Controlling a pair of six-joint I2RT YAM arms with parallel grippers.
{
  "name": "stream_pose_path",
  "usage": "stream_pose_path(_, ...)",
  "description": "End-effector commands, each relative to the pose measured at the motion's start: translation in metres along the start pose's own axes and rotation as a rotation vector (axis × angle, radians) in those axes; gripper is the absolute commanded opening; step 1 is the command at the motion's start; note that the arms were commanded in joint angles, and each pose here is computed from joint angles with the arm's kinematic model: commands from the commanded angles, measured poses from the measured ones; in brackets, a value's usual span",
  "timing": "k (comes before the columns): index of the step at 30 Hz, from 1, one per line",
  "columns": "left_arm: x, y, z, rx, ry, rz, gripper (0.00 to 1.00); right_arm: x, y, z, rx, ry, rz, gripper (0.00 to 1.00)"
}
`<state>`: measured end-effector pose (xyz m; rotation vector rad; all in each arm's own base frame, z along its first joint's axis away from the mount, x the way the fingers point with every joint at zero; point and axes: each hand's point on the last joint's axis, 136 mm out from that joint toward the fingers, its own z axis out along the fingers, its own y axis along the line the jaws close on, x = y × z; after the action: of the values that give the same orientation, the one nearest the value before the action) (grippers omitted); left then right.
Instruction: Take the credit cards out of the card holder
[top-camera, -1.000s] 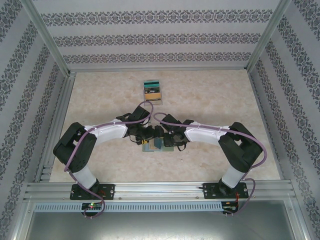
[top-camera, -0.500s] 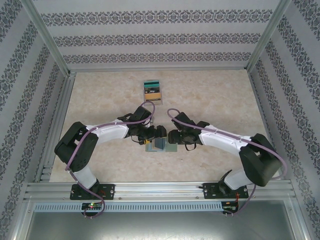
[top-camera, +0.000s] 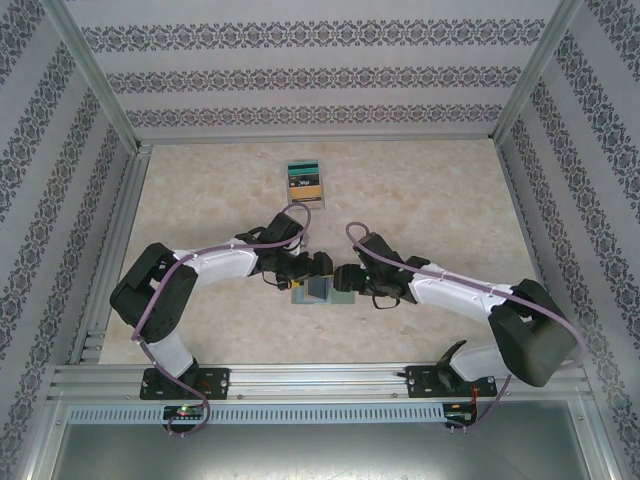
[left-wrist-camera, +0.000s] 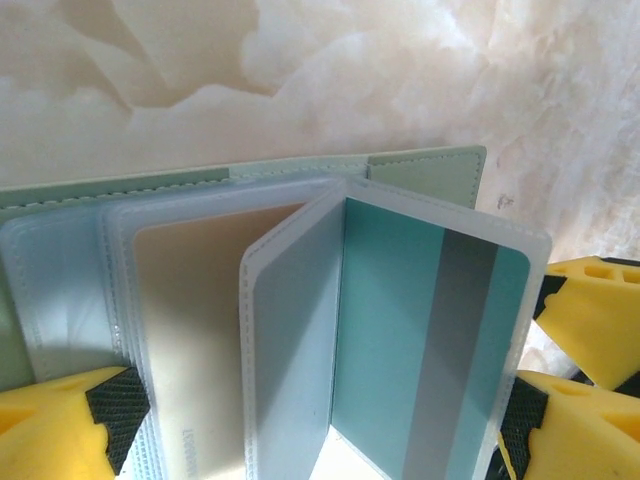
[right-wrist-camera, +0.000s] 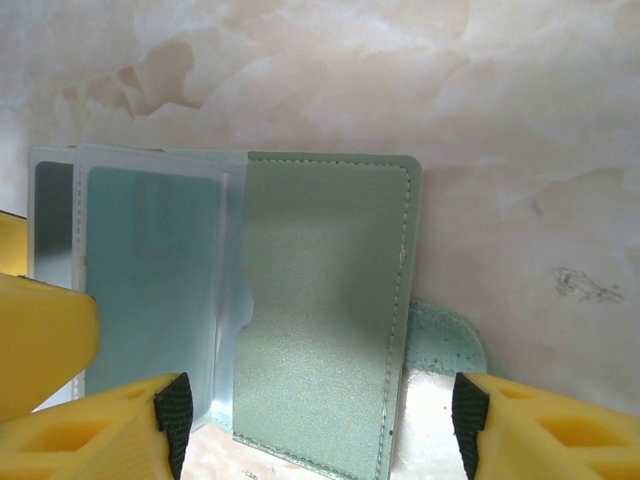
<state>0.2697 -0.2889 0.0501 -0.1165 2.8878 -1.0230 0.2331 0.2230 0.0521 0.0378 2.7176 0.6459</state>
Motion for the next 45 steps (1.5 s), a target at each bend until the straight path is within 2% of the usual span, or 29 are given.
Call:
stream_pose_path(1, 0.01, 0.009, 0.016, -0.045, 0.04, -0.014, 0.95, 0.009, 0.037, -0.013, -0.18, -0.002, -0.053, 0.74)
stream_pose_path(11, 0.011, 0.009, 0.022, -0.048, 0.057, -0.018, 0.94, 0.017, 0.051, -0.031, -0.286, -0.078, -0.091, 0.79)
stream_pose_path(18, 0.01, 0.009, 0.019, -0.06, 0.048, -0.015, 0.94, 0.022, 0.034, -0.017, -0.177, -0.04, -0.081, 0.78)
stream_pose_path(25, 0.005, 0.014, -0.003, -0.104, -0.01, -0.018, 0.94, 0.022, 0.017, -0.015, -0.103, -0.047, -0.08, 0.71)
stream_pose_path(28, -0.002, 0.014, -0.022, -0.113, -0.058, -0.022, 0.94, 0.018, 0.013, -0.017, -0.096, -0.051, -0.069, 0.61)
stream_pose_path(30, -0.006, 0.011, -0.035, -0.109, -0.089, -0.026, 0.93, 0.015, 0.011, -0.016, -0.094, -0.045, -0.056, 0.48)
stream_pose_path(33, -0.009, 0.003, -0.045, -0.091, -0.115, -0.02, 0.84, 0.012, 0.008, -0.013, -0.076, -0.023, -0.044, 0.36)
stream_pose_path(35, -0.009, -0.003, -0.046, -0.064, -0.112, -0.013, 0.73, 0.01, 0.007, -0.01, -0.06, -0.011, -0.044, 0.28)
stream_pose_path(37, -0.009, -0.01, -0.042, -0.036, -0.104, -0.007, 0.57, 0.009, 0.002, -0.006, -0.025, 0.004, -0.033, 0.17)
stream_pose_path(40, -0.007, -0.018, -0.03, -0.012, -0.074, 0.003, 0.36, 0.008, -0.007, -0.002, 0.019, 0.015, -0.016, 0.11)
stream_pose_path(42, -0.006, -0.022, -0.022, -0.014, -0.054, 0.013, 0.26, 0.008, -0.011, -0.001, 0.037, 0.019, -0.013, 0.08)
stream_pose_path(45, -0.003, -0.025, -0.01, -0.017, -0.031, 0.021, 0.24, 0.007, -0.018, -0.003, 0.071, 0.011, -0.008, 0.04)
